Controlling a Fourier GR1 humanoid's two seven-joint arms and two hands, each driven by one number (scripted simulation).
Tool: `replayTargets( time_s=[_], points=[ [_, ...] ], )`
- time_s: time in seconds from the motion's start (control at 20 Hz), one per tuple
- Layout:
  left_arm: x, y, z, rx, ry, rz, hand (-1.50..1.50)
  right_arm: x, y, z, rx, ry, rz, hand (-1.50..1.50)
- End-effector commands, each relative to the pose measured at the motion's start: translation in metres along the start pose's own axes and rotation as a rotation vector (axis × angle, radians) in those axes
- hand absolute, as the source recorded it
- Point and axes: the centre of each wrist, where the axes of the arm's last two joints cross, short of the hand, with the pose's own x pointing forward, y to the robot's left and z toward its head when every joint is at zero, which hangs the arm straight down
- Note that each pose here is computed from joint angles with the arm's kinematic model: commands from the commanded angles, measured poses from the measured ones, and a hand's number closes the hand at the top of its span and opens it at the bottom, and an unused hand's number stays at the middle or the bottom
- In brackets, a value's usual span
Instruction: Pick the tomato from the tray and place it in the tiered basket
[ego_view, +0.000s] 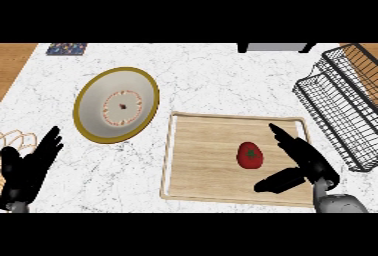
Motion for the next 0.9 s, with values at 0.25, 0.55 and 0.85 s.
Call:
replayTargets(
  time_s=[0.25,0.55,0.85],
  points=[
    [0.006,0.012,0.009,-0.003,-0.003,-0.006,0.0,-0.01,0.007,-0.017,0.025,0.009,-0.009,-1.5],
    [-0.003,-0.001,0.005,0.008,-0.012,-0.017,0.0,-0.005,0.025,-0.043,0.037,-0.004,-0.029,-1.5],
    [0.019,0.003,0.0,-0.014,-0.006,-0.007,0.0,-0.002,0.057,-0.035,0.068,-0.098,0.077,1.5]
  ],
)
